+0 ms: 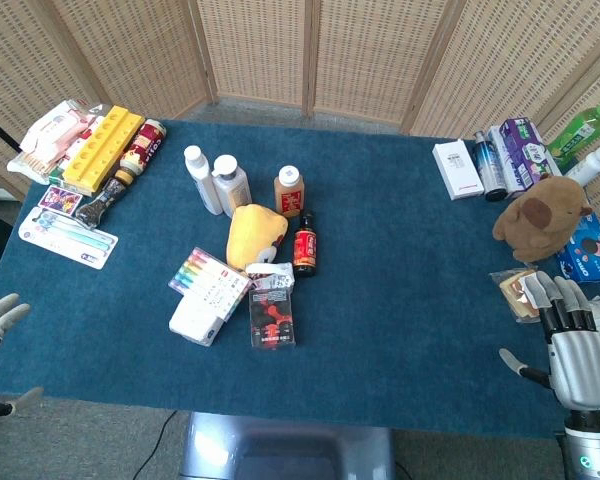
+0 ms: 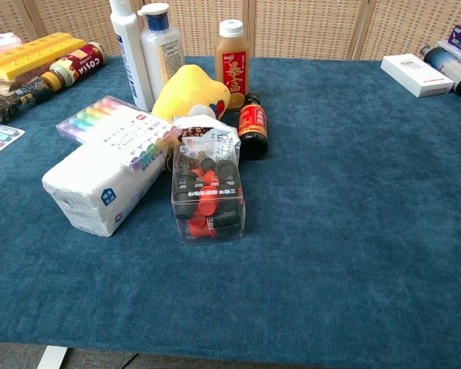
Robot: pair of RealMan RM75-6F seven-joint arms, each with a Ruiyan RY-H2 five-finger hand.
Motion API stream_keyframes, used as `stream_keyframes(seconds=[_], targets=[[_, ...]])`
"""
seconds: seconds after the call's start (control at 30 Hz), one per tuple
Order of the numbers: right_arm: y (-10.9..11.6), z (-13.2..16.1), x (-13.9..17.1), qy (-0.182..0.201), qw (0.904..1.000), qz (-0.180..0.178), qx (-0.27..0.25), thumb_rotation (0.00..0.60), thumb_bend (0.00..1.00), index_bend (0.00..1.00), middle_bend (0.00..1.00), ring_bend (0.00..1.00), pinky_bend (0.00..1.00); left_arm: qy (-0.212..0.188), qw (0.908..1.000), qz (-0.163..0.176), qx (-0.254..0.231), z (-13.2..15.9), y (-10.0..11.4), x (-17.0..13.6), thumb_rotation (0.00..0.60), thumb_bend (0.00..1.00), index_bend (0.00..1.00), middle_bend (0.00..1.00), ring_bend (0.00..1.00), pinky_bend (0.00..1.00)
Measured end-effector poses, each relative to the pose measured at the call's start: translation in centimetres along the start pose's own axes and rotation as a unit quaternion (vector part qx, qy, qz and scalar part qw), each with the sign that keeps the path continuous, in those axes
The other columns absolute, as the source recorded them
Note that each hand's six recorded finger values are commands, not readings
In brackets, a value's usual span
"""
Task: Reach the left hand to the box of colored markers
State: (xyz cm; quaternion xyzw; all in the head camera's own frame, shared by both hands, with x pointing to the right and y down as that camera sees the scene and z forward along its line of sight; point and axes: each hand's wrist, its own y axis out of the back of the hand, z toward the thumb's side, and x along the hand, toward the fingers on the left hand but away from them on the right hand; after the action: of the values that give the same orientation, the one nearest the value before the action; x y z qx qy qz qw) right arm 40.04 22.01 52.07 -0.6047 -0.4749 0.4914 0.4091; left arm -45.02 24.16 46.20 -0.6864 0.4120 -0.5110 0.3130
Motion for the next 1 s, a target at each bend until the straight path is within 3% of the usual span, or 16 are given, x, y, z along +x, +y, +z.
stream_keyframes(seconds=[0.43, 0.77, 1.0], targets=[[0.8, 0.1, 0.1, 0.001, 0.9998, -0.009, -0.016, 0.6, 0.0, 0.0, 0.0, 0.0, 0.0, -0.024, 0.9993, -0.026, 0.007, 0.5, -2.2, 1.9, 0.6, 0.0, 0.12, 0.0, 0.0, 0.0], [1.1, 0.2, 0.1, 0.002, 0.9996, -0.013, -0.024, 0.6, 0.0, 0.0, 0.0, 0.0, 0.0, -0.121, 0.9897, -0.064, 0.044, 3.4, -4.4, 10.7, 0.6, 0.0, 0.11, 0.0, 0.0, 0.0], [1.4, -0.1, 0.0, -0.003, 0.9995, -0.018, -0.027, 0.6, 0.0, 0.0, 0.0, 0.0, 0.0, -0.156, 0.9779, -0.106, 0.091, 6.0, -7.1, 16.7, 0.6, 0.0, 0.1, 0.0, 0.0, 0.0]])
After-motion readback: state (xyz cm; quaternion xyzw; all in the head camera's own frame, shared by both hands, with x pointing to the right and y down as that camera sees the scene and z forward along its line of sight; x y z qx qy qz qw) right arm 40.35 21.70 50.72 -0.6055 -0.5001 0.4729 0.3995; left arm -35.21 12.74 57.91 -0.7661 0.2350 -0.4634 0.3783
